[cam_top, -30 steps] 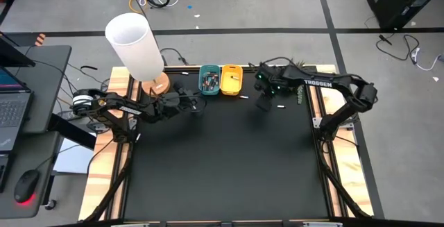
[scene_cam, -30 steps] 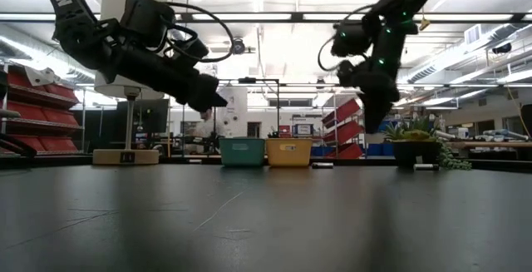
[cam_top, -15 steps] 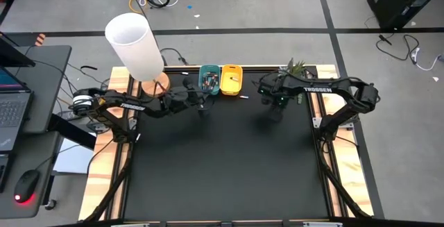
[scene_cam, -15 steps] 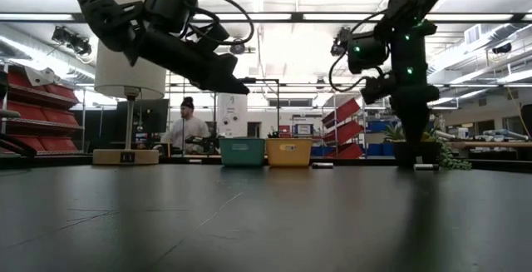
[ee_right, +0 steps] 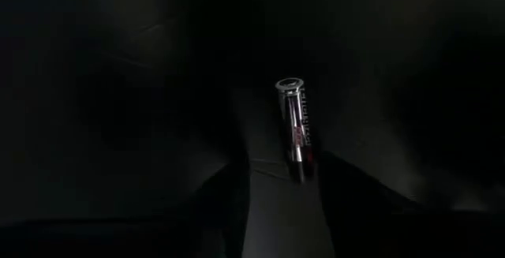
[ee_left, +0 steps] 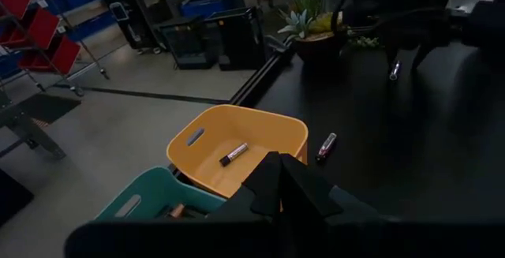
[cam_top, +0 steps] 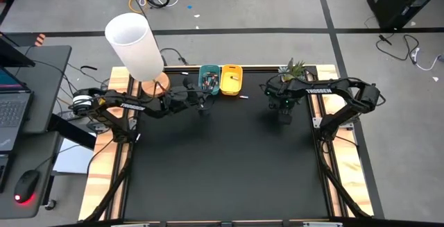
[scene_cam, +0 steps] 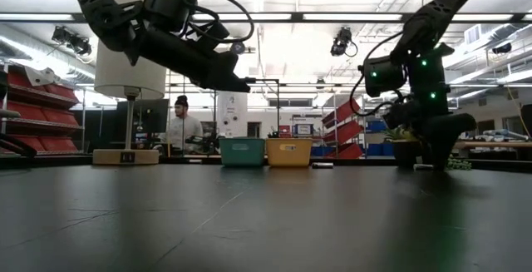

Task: Sort batteries
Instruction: Put the silver black battery into the yellow bin

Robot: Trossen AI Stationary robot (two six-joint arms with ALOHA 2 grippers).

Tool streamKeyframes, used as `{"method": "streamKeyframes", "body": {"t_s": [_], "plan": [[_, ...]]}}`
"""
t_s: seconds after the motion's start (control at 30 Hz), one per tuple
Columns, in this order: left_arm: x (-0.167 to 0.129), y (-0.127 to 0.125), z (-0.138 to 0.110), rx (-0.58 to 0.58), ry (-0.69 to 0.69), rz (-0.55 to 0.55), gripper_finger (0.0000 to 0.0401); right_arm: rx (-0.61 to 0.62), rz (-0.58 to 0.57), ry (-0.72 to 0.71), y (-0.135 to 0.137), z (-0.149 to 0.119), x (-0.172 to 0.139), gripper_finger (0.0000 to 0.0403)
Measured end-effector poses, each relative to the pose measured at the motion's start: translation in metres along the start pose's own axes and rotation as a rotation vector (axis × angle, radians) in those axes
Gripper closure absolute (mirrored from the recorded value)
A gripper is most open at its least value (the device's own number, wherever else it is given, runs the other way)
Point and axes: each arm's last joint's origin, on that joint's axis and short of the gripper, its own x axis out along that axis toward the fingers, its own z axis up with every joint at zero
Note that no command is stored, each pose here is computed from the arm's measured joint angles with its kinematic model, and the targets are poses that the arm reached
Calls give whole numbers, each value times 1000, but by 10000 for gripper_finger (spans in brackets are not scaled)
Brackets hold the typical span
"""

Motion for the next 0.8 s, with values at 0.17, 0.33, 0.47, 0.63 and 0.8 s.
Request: {"method": "streamKeyframes", "body": {"t_s": [0.17,0.33,0.47,0.63,0.8], "plan": [[0,-1,4,-10,-43,-49,376,13,29,-9,-1,0,0,322],[-1,-1,7,1,-79,-50,376,72,72,-50,-2,3,0,390],[-1,-1,9,26,-102,-47,374,95,96,-74,-5,6,-2,382],[-1,0,11,38,-124,-41,369,110,152,-196,-7,19,-8,395],[-2,-2,16,39,-194,-146,362,128,268,-474,-11,39,-23,394]]}}
